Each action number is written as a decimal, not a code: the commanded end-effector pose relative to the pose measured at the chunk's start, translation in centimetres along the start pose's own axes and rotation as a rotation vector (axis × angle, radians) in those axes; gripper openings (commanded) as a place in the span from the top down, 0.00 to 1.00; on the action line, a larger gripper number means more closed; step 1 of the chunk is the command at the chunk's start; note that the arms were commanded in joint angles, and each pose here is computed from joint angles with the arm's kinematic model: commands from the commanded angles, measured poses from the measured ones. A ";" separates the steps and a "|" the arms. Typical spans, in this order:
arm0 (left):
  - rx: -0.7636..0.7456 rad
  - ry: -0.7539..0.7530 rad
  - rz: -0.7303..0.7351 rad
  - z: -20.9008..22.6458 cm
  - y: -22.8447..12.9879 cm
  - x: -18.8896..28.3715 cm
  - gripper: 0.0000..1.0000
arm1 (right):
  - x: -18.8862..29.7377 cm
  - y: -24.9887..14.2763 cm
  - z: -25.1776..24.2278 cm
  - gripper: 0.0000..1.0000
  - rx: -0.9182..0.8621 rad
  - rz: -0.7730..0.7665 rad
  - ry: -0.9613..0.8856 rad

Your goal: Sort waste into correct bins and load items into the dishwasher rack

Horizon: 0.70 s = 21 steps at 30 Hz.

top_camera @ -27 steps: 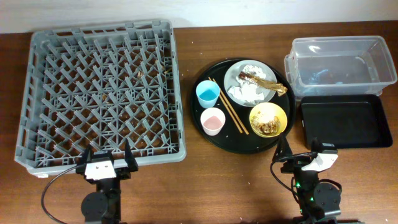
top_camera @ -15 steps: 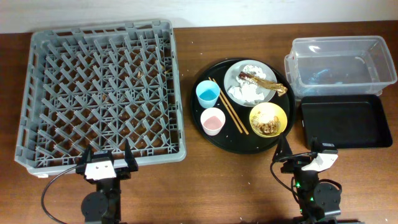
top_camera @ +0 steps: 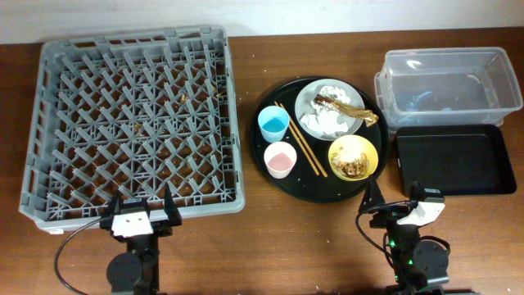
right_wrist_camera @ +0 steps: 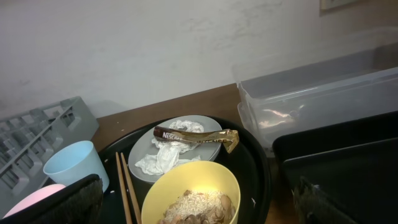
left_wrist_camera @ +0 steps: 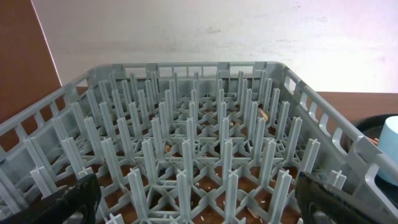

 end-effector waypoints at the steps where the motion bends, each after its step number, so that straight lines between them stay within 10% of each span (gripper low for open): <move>1: -0.016 -0.005 0.001 -0.1 -0.4 -0.1 0.01 | 0.0 -0.4 -0.1 0.02 0.010 0.008 0.000; 7: -0.016 -0.005 0.001 -0.1 -0.4 -0.1 0.01 | 0.2 -0.1 2.6 0.02 0.101 0.019 0.152; 12: -0.016 -0.005 0.001 -0.1 -0.4 -0.1 0.01 | 1.0 7.5 9.2 0.01 0.244 0.011 0.285; 17: -0.016 -0.005 0.001 -0.1 -0.4 -0.1 0.01 | -7.0 12.9 13.3 0.02 0.273 0.362 0.140; 21: -0.016 -0.005 0.002 -0.1 -0.4 -0.1 0.01 | -18.1 9.6 12.9 0.02 0.251 0.807 -0.050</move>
Point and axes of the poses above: each gripper's point midway between its finger pads, its own x axis back along the fingers, its own z axis along the line the jaws close on, y = z × x, the point moved 1 cm from there along x, back along the fingers, and after that the axes turned 14 degrees about -x, right-handed, at the moved point
